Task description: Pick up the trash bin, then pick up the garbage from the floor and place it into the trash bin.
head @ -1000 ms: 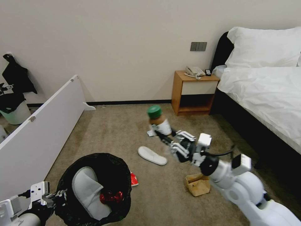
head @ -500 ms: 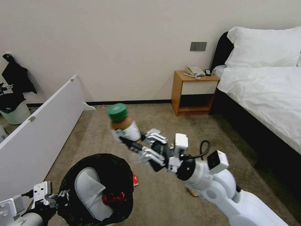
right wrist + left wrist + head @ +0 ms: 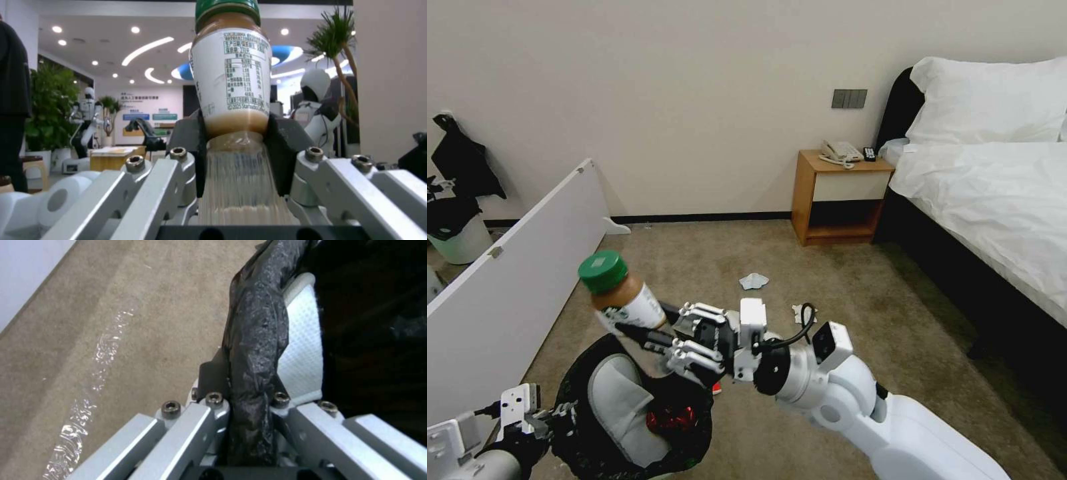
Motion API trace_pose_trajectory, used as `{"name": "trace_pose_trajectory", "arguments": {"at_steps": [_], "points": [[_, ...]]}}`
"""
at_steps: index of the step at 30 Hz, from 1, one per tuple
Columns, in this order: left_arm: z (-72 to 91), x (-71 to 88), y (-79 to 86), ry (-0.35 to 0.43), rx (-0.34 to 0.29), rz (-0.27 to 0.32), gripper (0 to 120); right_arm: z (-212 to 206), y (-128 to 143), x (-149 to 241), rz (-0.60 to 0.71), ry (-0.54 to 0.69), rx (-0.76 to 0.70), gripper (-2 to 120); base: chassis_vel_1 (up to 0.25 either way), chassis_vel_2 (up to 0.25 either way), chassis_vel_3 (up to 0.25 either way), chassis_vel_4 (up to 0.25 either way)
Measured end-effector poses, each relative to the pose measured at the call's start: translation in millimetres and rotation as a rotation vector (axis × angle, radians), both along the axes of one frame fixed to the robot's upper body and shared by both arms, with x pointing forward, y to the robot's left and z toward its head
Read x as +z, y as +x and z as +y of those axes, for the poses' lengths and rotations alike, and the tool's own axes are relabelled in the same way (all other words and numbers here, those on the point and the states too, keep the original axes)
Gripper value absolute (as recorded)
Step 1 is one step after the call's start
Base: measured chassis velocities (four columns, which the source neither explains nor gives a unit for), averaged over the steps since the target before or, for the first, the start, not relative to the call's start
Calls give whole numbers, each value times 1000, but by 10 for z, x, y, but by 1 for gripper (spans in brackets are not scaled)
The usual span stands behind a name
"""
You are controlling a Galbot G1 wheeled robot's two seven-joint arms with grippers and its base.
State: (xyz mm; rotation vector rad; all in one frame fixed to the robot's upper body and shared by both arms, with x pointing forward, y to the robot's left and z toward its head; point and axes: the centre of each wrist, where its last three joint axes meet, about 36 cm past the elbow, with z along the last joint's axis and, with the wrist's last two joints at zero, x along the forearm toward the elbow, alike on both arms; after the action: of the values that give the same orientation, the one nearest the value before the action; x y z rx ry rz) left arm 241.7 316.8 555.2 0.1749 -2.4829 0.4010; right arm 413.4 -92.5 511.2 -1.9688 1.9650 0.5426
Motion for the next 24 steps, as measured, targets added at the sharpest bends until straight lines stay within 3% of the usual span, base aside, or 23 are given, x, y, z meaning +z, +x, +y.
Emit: {"name": "trace_pose_trajectory", "arguments": {"at_steps": [15, 24], "points": [[15, 3, -7, -6, 6, 13, 3, -95, 27, -442, 24, -134, -126, 26, 0, 0, 0, 0], [18, 14, 2, -10, 10, 9, 3, -182, 13, -538, 25, -170, -159, 61, 0, 0, 0, 0]]}}
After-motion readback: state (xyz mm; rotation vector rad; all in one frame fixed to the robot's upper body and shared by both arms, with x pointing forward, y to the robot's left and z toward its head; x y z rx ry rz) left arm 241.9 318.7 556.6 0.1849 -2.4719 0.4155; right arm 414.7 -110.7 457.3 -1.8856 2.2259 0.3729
